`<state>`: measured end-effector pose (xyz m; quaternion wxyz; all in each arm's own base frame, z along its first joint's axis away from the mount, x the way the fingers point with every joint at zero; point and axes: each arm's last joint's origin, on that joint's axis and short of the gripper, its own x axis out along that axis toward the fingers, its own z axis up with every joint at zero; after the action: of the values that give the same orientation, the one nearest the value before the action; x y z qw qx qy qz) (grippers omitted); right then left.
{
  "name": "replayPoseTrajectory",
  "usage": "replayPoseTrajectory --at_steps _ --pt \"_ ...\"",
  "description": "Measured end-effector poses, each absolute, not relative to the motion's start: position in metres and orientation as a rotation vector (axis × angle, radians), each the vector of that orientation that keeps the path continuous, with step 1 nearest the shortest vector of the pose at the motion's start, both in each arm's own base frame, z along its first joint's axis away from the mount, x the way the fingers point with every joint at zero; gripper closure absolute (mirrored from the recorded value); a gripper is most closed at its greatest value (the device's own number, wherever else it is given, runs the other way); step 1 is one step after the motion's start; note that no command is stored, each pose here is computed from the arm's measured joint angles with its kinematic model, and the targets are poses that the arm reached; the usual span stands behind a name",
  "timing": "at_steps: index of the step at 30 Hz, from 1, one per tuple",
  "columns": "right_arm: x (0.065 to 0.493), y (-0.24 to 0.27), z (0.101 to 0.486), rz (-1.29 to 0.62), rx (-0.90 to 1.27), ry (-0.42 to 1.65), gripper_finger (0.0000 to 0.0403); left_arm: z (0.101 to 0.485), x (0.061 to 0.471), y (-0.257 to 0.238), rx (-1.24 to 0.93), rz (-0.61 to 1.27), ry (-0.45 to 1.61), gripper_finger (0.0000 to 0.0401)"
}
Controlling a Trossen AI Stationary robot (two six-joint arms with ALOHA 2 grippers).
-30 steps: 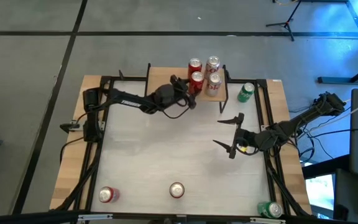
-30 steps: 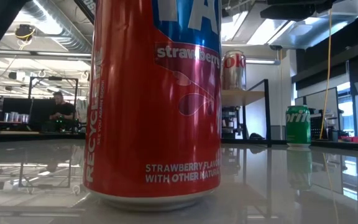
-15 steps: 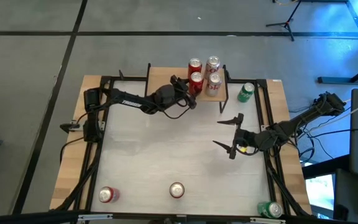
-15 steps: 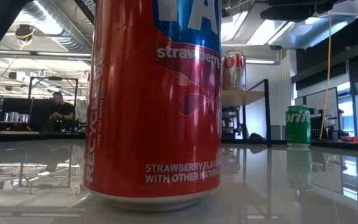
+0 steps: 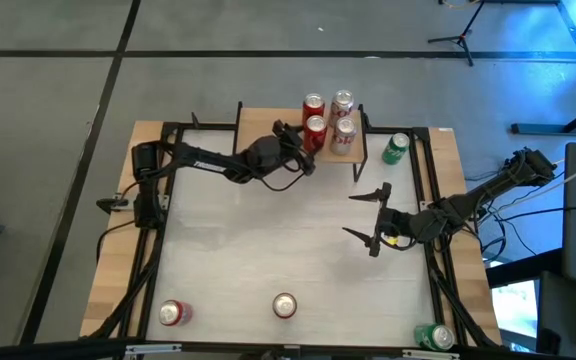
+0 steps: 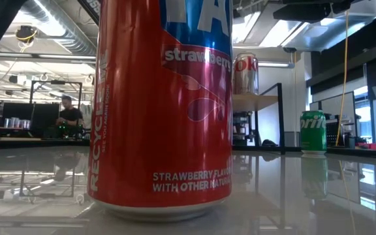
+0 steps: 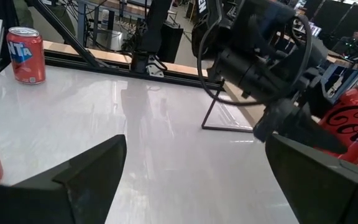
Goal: Place canned beverage on shelf
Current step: Put the red black soda can on the shelf aligned with the other red black soda can, then put the right red soda can on the shelf
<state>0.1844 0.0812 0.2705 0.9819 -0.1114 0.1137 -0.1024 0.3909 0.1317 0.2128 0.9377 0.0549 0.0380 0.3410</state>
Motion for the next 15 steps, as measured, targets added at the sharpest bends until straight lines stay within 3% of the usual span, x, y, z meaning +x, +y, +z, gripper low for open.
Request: replayPoseTrajectory --at_steps 15 --pt "0.184 0.081 0.270 -0.206 -0.225 0.229 0.0022 0.262 0.377 0.107 0.171 0.644 0.035 0.0057"
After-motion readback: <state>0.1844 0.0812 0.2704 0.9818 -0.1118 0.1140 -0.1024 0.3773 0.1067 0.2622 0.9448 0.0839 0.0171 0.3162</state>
